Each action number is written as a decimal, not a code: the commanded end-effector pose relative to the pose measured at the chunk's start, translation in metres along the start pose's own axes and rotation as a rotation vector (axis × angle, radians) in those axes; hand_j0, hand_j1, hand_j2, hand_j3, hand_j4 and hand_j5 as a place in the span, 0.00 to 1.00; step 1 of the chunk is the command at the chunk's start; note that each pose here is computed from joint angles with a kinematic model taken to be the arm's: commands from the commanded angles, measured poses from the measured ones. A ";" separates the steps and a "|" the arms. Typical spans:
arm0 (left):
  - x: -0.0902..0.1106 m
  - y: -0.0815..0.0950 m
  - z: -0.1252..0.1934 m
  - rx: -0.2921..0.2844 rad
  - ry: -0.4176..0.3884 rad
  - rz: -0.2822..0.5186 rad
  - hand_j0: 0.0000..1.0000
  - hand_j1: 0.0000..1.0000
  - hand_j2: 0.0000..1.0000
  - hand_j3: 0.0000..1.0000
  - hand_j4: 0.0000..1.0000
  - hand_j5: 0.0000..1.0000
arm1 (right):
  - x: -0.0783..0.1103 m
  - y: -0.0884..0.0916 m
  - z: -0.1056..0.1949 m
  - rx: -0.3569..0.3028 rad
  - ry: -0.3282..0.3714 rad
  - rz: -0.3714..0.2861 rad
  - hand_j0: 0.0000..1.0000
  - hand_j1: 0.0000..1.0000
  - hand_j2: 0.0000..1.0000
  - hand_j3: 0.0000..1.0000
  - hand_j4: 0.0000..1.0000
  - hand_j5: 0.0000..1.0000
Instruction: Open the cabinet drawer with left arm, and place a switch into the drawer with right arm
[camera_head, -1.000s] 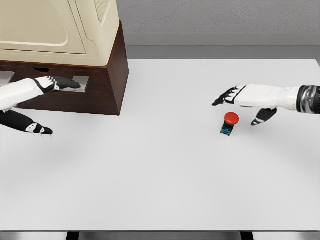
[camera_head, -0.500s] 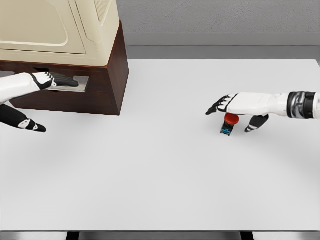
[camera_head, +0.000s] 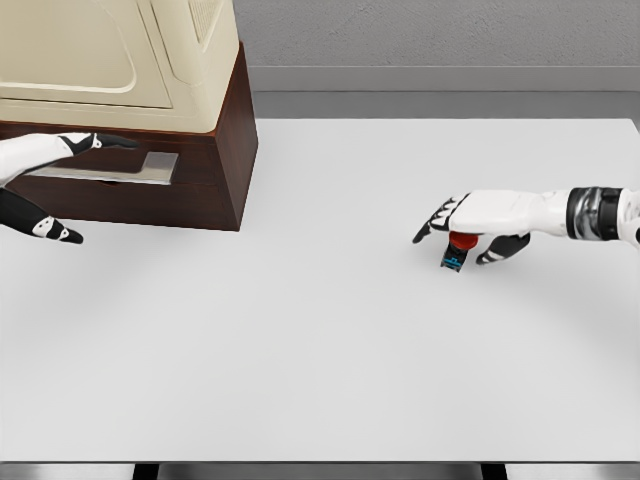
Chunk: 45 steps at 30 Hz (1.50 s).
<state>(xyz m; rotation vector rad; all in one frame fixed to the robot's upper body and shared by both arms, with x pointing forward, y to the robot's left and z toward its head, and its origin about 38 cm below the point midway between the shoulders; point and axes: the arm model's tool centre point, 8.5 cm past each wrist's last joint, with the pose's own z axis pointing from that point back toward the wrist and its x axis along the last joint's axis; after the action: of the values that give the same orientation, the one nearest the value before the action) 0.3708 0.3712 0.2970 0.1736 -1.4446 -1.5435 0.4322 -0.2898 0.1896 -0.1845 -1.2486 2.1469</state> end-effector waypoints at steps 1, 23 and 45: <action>-0.004 -0.002 0.000 0.001 0.017 0.013 1.00 1.00 1.00 1.00 1.00 1.00 | -0.001 0.001 0.000 -0.001 0.000 -0.007 0.78 0.78 0.78 0.78 0.78 0.78; -0.018 -0.001 0.000 0.025 0.067 0.034 1.00 1.00 1.00 1.00 1.00 1.00 | -0.005 0.001 0.003 0.000 0.010 -0.011 0.71 0.71 0.71 0.71 0.71 0.71; -0.020 -0.014 -0.002 0.002 0.063 0.060 1.00 1.00 1.00 1.00 1.00 1.00 | -0.004 -0.003 0.003 -0.008 0.007 -0.005 0.51 0.51 0.51 0.51 0.51 0.51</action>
<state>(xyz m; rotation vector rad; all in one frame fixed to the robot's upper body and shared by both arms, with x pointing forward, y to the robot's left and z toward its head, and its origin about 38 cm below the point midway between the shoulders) 0.3752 0.3816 0.2734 0.1780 -1.3856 -1.4786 0.4356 -0.2935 0.1924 -0.1959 -1.2478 2.1432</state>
